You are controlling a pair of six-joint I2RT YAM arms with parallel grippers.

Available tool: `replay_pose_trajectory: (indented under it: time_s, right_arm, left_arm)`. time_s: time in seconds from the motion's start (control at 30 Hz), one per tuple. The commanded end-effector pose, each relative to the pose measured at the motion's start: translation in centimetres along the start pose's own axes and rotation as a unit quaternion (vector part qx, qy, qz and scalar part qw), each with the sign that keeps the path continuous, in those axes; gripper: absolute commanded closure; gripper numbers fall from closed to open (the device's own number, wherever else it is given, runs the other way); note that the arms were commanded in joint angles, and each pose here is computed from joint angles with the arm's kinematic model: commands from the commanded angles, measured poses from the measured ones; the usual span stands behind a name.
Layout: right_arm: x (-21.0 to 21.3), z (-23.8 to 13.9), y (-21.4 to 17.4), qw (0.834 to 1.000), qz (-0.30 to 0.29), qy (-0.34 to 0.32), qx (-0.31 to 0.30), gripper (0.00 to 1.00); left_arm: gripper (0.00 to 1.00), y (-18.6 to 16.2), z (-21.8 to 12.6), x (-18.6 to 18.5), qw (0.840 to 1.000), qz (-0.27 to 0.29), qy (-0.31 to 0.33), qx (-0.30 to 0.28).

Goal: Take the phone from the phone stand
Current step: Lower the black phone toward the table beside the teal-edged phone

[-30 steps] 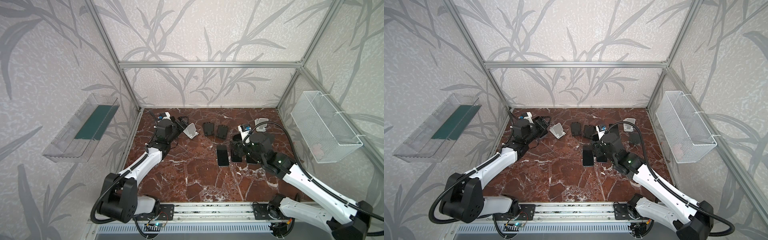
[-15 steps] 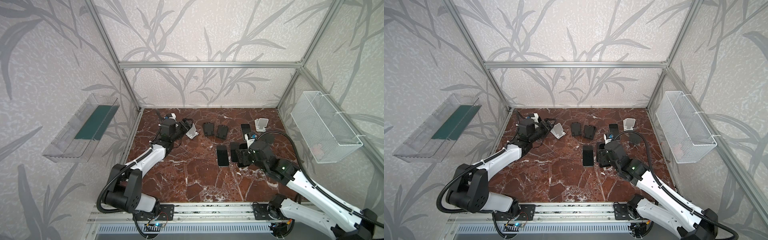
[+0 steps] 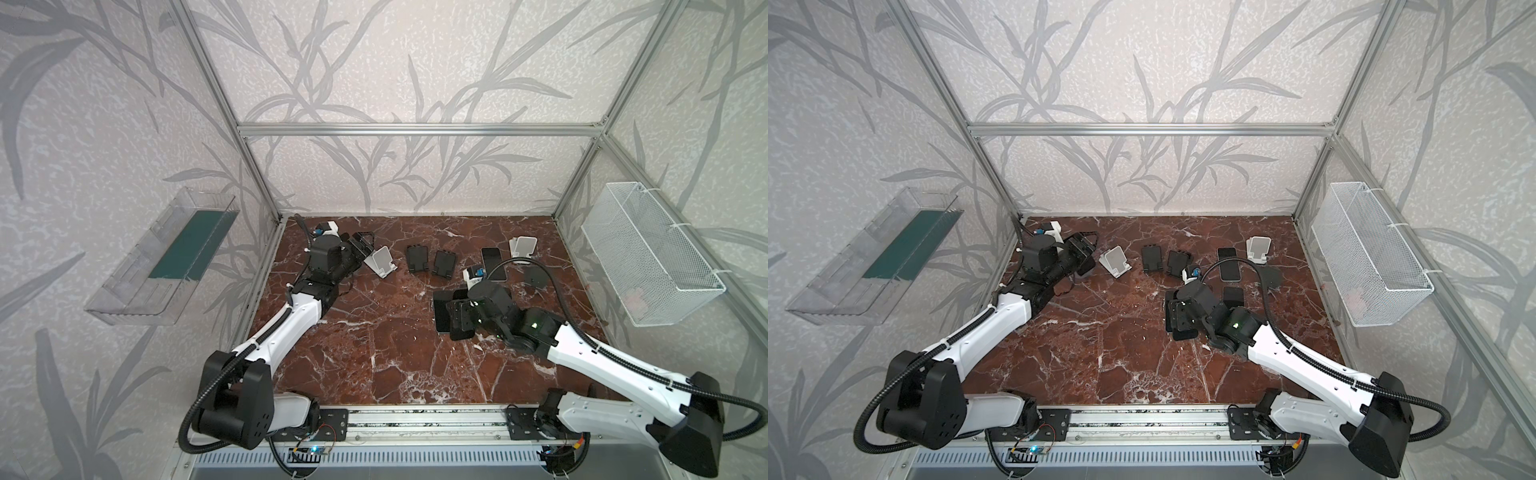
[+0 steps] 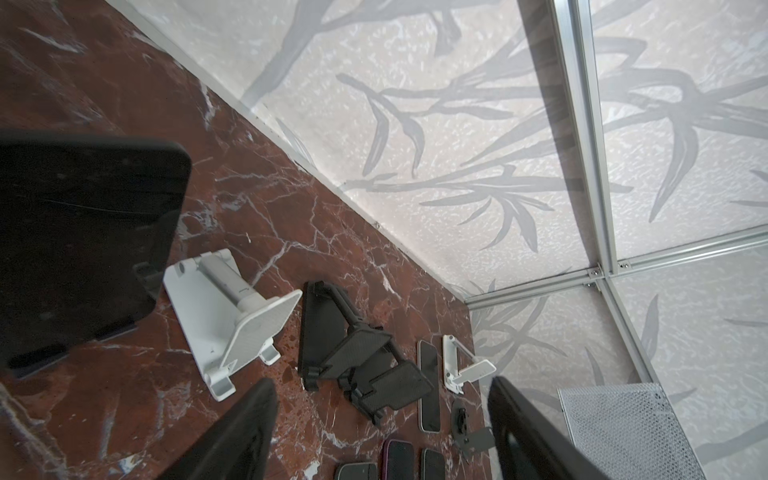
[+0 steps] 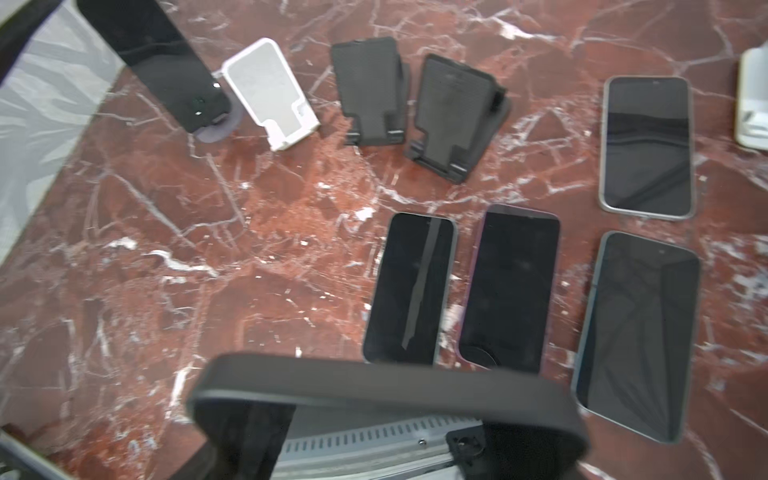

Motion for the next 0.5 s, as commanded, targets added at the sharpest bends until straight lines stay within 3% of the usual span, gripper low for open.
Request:
replay_pose_trajectory:
  time_s: [0.0,0.23,0.47]
  right_arm:
    - [2.9,0.7,0.9,0.999,0.030,0.017,-0.032,0.32]
    - [6.8,4.9,-0.4,0.999,0.049,-0.005,0.001,0.32]
    - [8.0,9.2,-2.1,0.997,0.062,-0.030,0.031,0.31]
  left_arm:
    - [0.19,0.8,-0.3,0.3,1.000,0.001,0.013,-0.016]
    - [0.20,1.0,-0.4,0.6,1.000,-0.014,0.022,-0.017]
    - [0.20,1.5,-0.9,0.2,0.999,-0.014,0.016,-0.029]
Point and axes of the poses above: each gripper's point midway between its finger pads, its own z axis out along the fingers, its own x axis along the line the jaws close on, y = z × x, the point moved 1 cm from there along -z, back along the fingers, and after that the axes turned 11 degrees about z, right-handed, at the moved point
